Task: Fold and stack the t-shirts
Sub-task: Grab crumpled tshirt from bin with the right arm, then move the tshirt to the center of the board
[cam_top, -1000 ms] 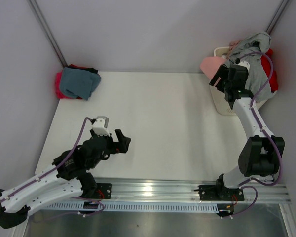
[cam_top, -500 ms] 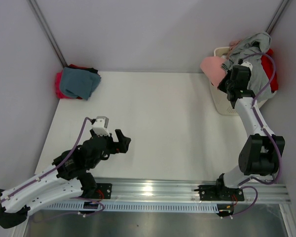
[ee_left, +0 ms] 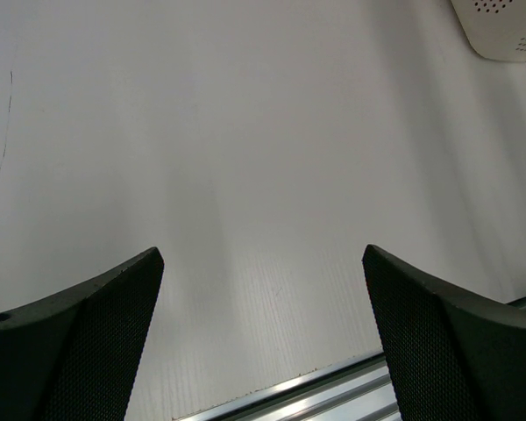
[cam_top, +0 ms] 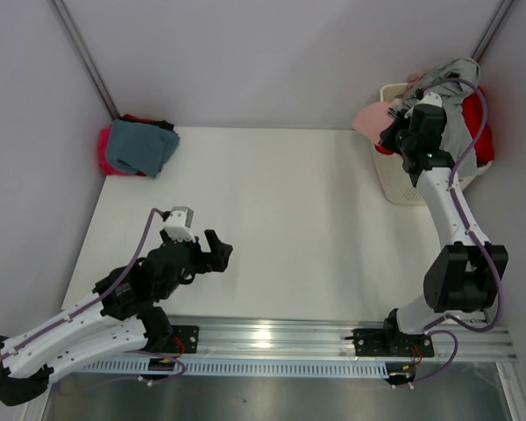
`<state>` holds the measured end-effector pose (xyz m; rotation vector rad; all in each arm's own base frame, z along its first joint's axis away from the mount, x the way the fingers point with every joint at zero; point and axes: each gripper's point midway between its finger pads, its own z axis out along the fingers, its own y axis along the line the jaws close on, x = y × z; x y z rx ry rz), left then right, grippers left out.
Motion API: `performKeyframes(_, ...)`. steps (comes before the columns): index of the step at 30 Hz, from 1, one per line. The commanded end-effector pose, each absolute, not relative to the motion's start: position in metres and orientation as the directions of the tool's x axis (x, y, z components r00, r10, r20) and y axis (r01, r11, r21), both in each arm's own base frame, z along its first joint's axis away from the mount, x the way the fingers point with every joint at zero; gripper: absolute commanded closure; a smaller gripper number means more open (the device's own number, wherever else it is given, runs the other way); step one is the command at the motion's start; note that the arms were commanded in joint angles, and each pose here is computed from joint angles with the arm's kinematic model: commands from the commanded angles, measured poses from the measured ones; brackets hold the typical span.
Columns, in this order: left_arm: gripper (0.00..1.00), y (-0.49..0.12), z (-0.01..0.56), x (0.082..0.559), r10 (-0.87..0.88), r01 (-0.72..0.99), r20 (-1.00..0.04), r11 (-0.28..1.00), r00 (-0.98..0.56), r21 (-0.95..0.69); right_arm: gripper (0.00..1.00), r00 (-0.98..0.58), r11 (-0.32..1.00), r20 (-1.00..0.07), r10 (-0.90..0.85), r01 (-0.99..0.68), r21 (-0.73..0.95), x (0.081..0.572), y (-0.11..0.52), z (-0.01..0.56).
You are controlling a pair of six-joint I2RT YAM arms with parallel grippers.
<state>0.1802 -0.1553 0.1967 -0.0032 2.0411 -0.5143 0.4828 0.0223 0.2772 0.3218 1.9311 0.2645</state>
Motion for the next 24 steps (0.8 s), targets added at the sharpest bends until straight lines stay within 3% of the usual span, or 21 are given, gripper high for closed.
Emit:
performKeyframes(1, 0.01, -0.155, 0.2, 0.183, -0.217, 0.203, -0.843, 0.913, -0.492, -0.354, 1.0, -0.197, 0.893, -0.936, 0.29, -0.296, 0.339, 0.455, 0.093, 0.394)
performKeyframes(3, 0.01, -0.156, 0.199, 0.184, -0.219, 0.204, -0.843, 0.912, -0.492, -0.355, 1.0, -0.146, 0.852, -0.947, 0.287, -0.413, 0.322, 0.442, 0.112, 0.429)
performKeyframes(7, 0.01, -0.157, 0.2, 0.184, -0.212, 0.206, -0.843, 0.914, -0.495, -0.351, 1.0, -0.119, 0.642, -0.928, 0.353, -0.691, 0.333, 0.393, 0.156, 0.491)
performKeyframes(10, 0.01, -0.156, 0.199, 0.183, -0.212, 0.204, -0.842, 0.914, -0.497, -0.351, 1.0, -0.032, 0.541, -0.927, 0.373, -0.804, 0.245, 0.361, 0.172, 0.536)
performKeyframes(13, 0.01, -0.154, 0.199, 0.182, -0.22, 0.202, -0.841, 0.912, -0.495, -0.357, 1.0, -0.035, 0.54, -0.939, 0.341, -0.811, 0.226, 0.354, 0.183, 0.542)
performKeyframes(20, 0.01, -0.153, 0.2, 0.182, -0.227, 0.197, -0.84, 0.912, -0.492, -0.361, 1.0, -0.206, 0.558, -0.934, 0.293, -0.756, 0.342, 0.367, 0.198, 0.473)
performKeyframes(24, 0.01, -0.153, 0.199, 0.182, -0.226, 0.194, -0.838, 0.912, -0.497, -0.361, 1.0, -0.252, 0.631, -0.929, 0.271, -0.682, 0.37, 0.379, 0.194, 0.445)
